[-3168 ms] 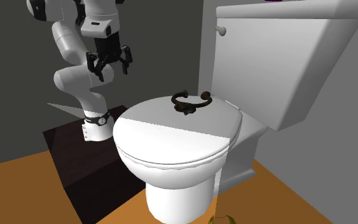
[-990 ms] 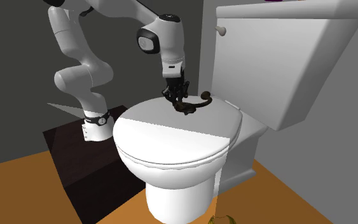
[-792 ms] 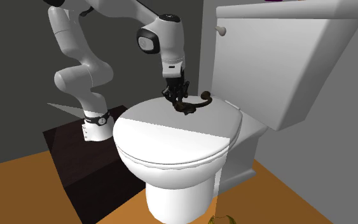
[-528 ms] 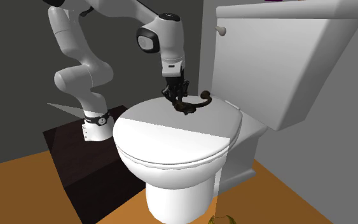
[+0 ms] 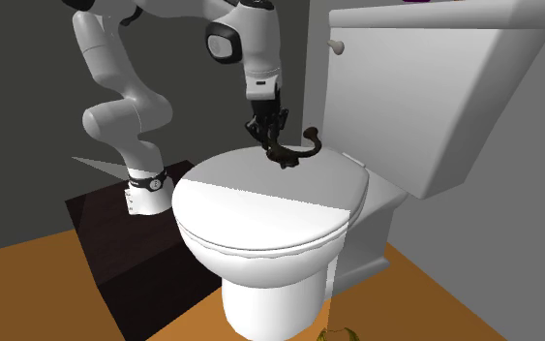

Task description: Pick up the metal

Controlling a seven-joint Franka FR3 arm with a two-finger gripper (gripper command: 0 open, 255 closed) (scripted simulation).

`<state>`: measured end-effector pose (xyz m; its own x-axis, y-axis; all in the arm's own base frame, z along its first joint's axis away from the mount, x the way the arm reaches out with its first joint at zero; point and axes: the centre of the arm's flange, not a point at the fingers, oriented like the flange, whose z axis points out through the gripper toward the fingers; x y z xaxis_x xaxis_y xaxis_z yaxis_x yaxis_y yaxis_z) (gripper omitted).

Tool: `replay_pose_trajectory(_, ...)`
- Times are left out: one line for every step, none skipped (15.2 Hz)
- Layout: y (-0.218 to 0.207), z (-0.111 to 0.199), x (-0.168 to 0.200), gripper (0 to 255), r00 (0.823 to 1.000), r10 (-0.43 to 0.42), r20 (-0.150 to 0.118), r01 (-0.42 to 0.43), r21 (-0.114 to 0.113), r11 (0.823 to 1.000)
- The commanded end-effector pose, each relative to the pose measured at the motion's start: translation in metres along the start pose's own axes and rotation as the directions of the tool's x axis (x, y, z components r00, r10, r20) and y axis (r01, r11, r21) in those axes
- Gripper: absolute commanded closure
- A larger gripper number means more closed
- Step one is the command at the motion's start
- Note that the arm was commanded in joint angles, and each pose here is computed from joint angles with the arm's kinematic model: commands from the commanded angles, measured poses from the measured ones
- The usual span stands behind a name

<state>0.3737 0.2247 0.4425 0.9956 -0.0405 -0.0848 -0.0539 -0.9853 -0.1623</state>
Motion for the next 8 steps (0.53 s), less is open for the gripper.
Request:
replay_pose_trajectory(-0.002,-0.011,-0.001,255,1.000,0.000,0.000,0.000,0.000,1.000)
replay_pose_trajectory(-0.003,-0.016,-0.001,255,1.000,0.000,0.000,0.000,0.000,1.000)
replay_pose_trajectory(-0.004,-0.021,-0.002,255,1.000,0.000,0.000,0.000,0.000,1.000)
replay_pose_trajectory(-0.004,-0.027,-0.002,255,1.000,0.000,0.000,0.000,0.000,1.000)
replay_pose_trajectory(-0.005,-0.032,-0.003,255,1.000,0.000,0.000,0.000,0.000,1.000)
replay_pose_trajectory(-0.006,-0.037,-0.003,255,1.000,0.000,0.000,0.000,0.000,1.000)
replay_pose_trajectory(-0.006,-0.038,-0.003,255,1.000,0.000,0.000,0.000,0.000,1.000)
replay_pose_trajectory(-0.006,-0.038,-0.003,255,1.000,0.000,0.000,0.000,0.000,1.000)
